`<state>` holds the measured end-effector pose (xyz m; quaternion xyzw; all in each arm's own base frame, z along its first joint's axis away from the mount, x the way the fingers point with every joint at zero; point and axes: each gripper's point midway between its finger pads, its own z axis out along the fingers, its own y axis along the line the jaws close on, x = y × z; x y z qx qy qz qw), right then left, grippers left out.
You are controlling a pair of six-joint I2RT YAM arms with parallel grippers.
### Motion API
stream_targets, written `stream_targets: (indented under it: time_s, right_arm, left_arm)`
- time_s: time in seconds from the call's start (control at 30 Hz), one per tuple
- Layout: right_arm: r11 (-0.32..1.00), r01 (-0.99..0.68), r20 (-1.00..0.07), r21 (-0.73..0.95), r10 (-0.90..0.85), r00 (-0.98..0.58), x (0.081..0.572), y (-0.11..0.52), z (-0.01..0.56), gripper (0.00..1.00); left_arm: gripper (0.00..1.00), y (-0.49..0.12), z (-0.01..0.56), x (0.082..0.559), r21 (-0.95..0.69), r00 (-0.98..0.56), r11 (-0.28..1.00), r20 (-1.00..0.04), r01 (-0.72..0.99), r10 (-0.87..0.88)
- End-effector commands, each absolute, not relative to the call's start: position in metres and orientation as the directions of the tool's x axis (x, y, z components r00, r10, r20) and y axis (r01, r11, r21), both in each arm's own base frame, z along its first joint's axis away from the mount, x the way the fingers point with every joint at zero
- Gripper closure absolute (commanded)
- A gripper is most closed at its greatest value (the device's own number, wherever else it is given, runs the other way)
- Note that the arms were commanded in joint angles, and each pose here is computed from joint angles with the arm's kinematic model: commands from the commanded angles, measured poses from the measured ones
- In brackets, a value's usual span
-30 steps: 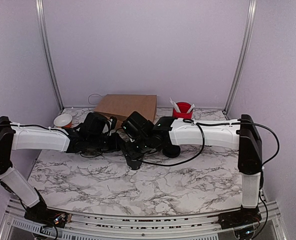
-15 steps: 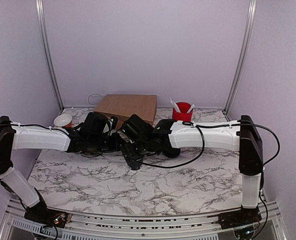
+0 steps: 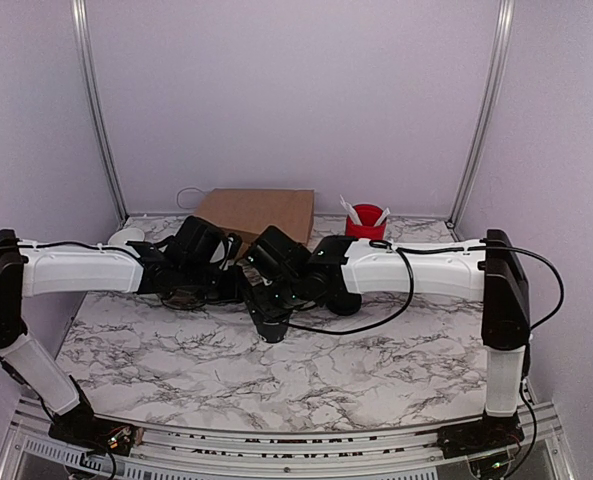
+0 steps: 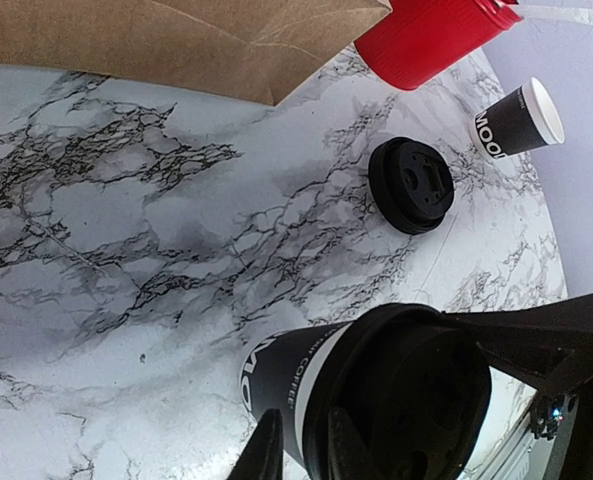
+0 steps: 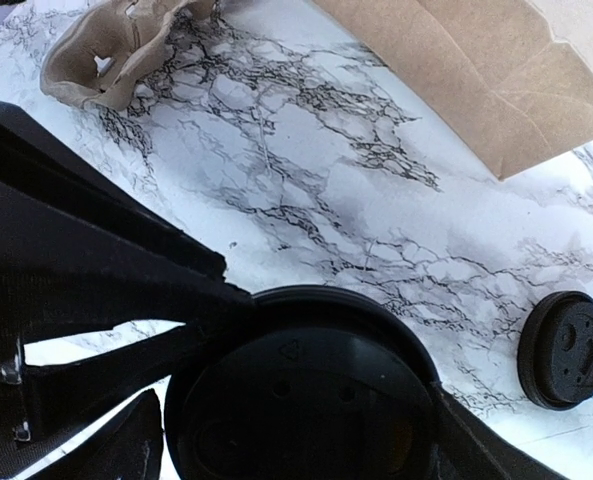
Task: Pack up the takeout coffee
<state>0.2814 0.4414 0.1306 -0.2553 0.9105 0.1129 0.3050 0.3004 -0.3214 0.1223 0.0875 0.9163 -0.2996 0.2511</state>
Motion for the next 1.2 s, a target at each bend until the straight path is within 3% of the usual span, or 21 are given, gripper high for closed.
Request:
stream_targets:
  time_s: [0.0, 0.5, 1.17]
  right_arm:
    - [0.864, -0.499, -0.577, 0.065, -0.376, -0.725, 0.279, 0.432, 0.128, 0.15]
    - [0.875, -0.472, -0.643, 0.104, -0.303, -0.704, 0.29, 0.433, 0.156, 0.13]
    - [0.856, -0.467, -0.663, 0.222, -0.218, -0.716, 0.291, 0.432, 0.18, 0.1]
  left_arm:
    - [0.83, -0.313, 0.094, 0.276, -0.446, -0.91, 0.845, -0.4, 0.296, 0.108]
    - [0.75, -0.328, 0.136, 0.292, -0.476, -0.878, 0.813, -0.47, 0.336, 0.088]
    - [0.7, -0.324, 0.146, 0.294, -0.469, -0.866, 0.816, -0.494, 0.338, 0.075]
